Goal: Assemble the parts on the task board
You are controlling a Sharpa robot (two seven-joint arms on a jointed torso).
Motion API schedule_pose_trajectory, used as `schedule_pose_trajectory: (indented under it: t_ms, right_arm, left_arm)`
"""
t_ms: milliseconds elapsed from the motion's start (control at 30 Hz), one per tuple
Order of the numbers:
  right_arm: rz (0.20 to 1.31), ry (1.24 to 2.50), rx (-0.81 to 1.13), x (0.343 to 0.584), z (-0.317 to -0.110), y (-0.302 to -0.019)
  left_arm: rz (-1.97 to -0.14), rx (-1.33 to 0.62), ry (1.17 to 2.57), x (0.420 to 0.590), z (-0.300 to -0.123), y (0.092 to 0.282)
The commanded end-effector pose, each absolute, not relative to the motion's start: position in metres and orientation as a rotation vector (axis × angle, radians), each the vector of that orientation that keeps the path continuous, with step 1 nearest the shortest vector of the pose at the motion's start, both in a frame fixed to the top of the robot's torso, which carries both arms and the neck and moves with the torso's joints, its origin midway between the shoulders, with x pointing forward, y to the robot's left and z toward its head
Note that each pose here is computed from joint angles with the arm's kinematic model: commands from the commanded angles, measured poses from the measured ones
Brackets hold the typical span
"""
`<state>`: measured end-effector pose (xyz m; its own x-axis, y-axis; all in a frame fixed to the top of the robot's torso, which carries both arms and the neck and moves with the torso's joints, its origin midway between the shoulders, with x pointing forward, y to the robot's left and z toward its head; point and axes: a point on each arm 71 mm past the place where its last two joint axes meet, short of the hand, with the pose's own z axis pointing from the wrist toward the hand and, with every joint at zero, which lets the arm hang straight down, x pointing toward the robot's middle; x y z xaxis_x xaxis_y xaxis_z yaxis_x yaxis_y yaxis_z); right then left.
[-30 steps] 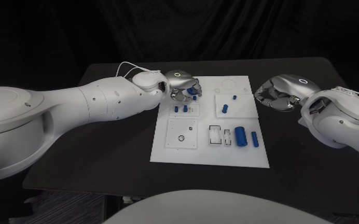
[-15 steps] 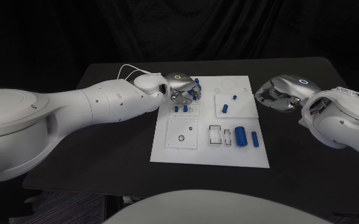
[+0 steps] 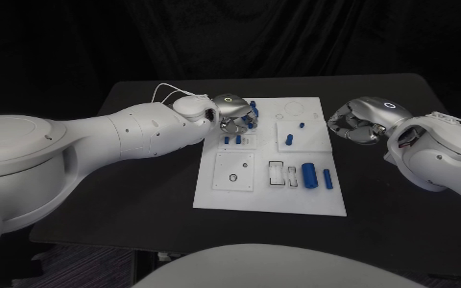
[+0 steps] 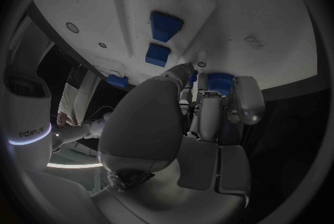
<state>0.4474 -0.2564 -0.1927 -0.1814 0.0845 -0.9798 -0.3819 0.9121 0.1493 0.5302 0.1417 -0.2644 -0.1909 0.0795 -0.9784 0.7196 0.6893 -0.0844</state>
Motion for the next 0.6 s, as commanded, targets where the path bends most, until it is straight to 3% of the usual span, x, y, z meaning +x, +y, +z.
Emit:
schedule_pose_trajectory:
  t_ms: [33, 600]
  right_arm:
    - [0.417, 1.721, -0.212, 0.4477, -0.1933, -0.2572]
    - [0.417, 1.729, -0.210, 0.4482, -0.1940, -0.2566]
  left_arm:
    - [-0.662, 0.657, 1.690, 0.5295, -0.2653, 0.1406]
    - [-0.689, 0.671, 1.660, 0.5273, -0.2641, 0.1414]
